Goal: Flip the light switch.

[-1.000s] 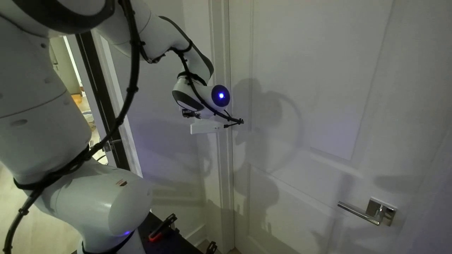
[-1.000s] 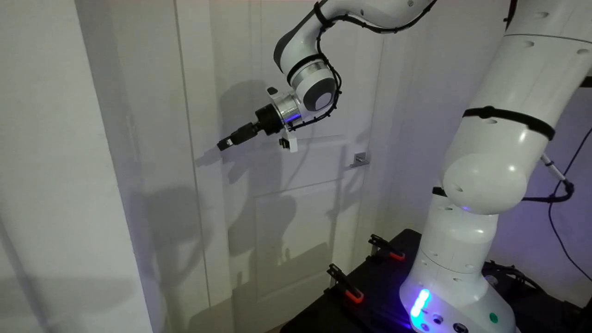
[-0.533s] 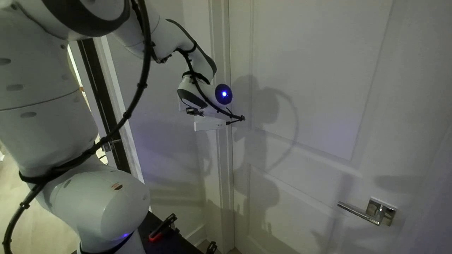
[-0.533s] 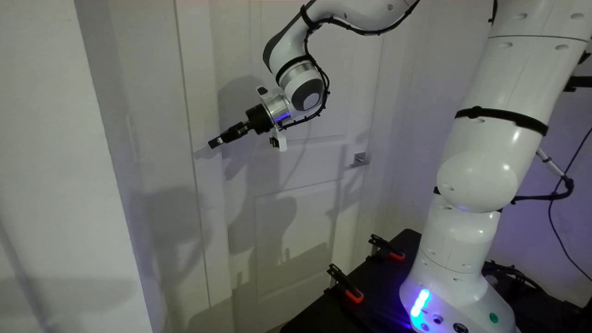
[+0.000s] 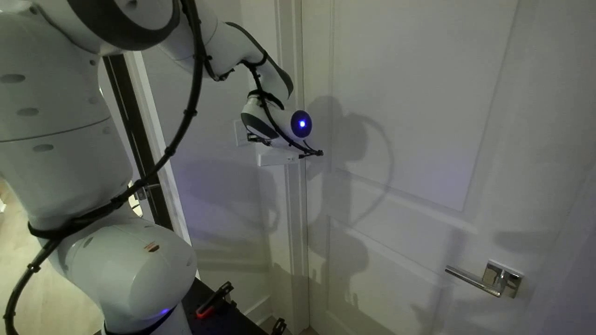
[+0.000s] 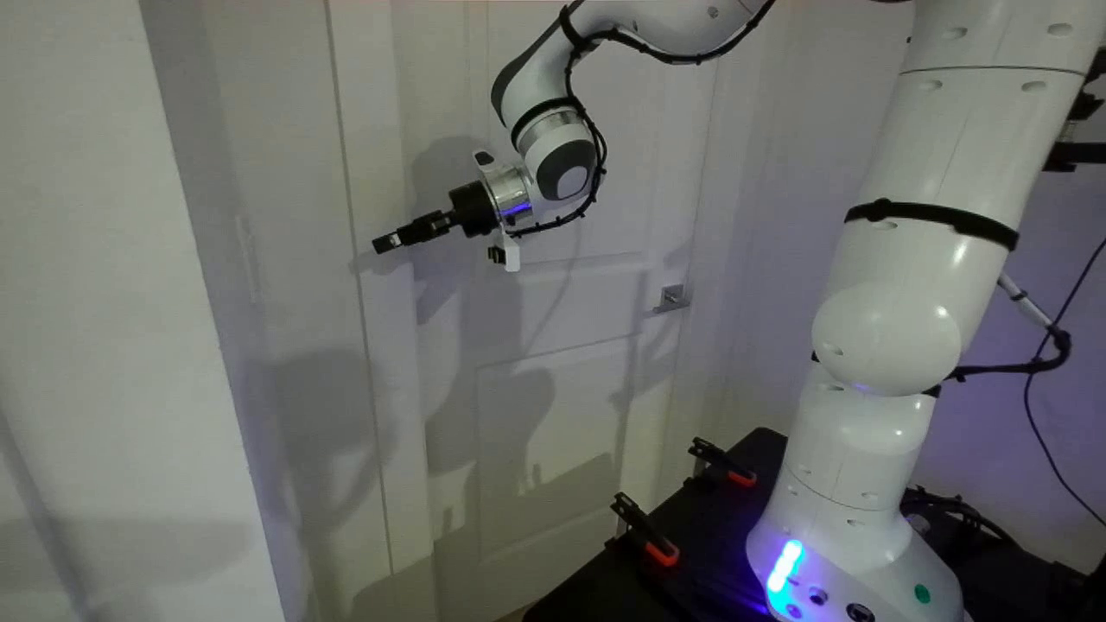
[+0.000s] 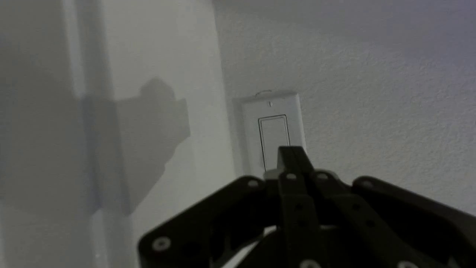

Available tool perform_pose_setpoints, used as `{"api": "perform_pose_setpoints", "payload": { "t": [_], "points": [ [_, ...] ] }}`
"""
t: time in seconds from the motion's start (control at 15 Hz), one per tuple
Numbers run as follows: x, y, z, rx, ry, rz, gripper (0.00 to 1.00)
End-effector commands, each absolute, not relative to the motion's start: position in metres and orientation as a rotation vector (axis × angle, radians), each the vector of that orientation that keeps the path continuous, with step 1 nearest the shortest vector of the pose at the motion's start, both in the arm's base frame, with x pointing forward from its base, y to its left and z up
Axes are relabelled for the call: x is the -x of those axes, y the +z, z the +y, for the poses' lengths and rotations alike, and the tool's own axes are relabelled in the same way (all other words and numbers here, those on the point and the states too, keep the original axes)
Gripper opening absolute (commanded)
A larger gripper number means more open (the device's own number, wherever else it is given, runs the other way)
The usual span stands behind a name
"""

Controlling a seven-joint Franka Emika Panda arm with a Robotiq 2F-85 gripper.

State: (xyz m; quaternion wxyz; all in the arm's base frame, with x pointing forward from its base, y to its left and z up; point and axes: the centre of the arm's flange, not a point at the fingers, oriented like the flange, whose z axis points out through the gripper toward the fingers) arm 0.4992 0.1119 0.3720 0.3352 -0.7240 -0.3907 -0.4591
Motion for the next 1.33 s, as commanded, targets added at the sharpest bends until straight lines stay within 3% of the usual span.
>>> {"api": "perform_pose_setpoints", "payload": {
  "t": [0.0, 1.27],
  "points": [
    [-0.520, 0.364, 0.120, 1.804, -1.235, -1.018, 0.00],
    [-0.561, 0.360, 0.203, 1.777, -1.176, -1.018, 0.00]
  ]
}}
